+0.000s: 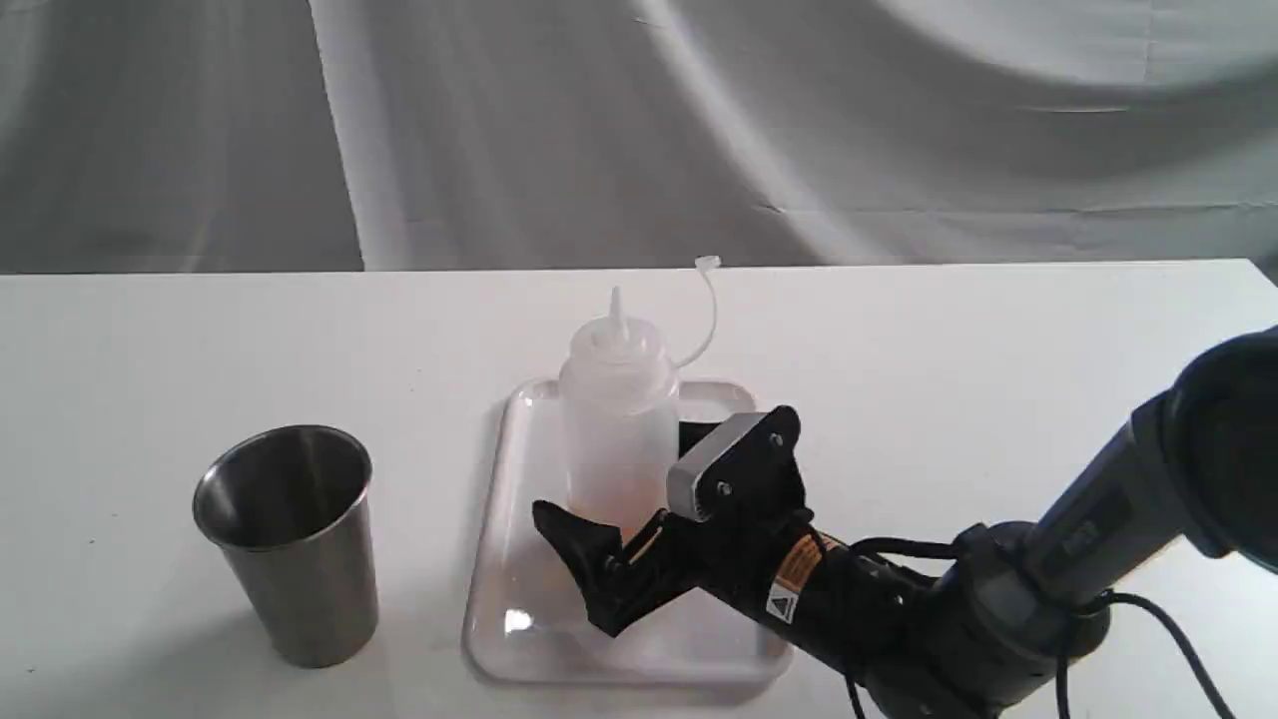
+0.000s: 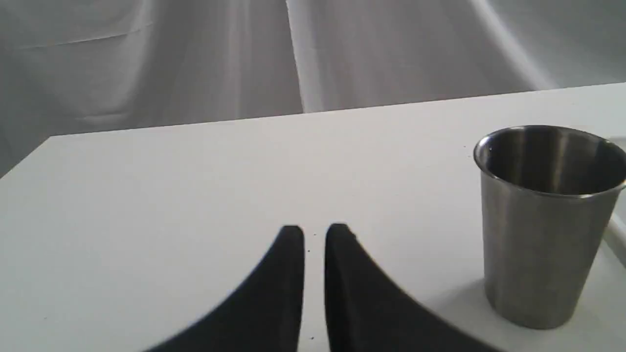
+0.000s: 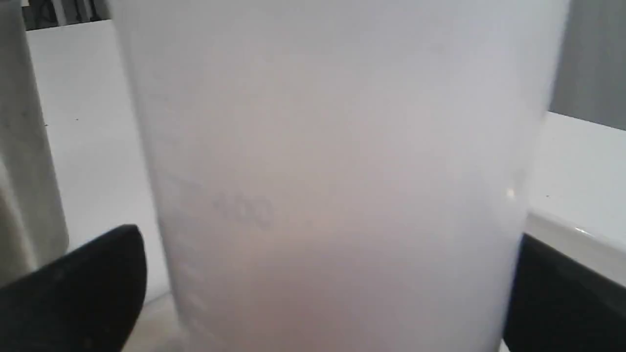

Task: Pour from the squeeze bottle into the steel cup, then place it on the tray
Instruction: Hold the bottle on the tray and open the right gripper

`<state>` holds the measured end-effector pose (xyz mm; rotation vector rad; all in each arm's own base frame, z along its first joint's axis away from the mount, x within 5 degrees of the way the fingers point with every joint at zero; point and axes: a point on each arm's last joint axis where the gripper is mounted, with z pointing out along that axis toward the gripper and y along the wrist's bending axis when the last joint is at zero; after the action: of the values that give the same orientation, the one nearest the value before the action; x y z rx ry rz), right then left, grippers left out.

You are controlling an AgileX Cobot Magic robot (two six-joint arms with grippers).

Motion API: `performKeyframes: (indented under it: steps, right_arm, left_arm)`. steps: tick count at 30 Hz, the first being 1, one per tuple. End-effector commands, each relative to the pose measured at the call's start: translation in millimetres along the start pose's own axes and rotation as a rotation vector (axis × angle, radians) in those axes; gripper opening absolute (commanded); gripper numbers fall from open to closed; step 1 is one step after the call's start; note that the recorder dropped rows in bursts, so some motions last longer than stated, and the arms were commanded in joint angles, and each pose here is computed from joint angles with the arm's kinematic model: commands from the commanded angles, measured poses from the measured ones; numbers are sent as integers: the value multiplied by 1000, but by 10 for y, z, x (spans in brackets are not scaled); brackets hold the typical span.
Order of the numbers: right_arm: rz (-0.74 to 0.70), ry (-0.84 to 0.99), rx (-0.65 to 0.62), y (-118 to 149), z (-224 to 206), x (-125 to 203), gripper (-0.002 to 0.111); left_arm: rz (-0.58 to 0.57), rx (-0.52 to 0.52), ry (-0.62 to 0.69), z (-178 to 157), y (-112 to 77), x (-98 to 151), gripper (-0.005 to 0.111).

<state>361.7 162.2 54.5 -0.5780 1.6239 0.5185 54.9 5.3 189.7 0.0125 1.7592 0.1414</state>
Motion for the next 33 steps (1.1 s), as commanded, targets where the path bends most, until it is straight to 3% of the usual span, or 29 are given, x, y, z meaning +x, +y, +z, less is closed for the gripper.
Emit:
performKeyframes:
  steps: [1,23,33]
  right_arm:
    - [0,-22,-7,-13,3,-24,94]
    - [19,14,-5,40,-142,23,100]
    - [-8,7,3,68,-276,-122,100]
  left_arm:
    - [1,1,-8,0,-2,6,8]
    - [1,1,-8,0,-2,6,8]
    - [1,1,-8,0,-2,6,8]
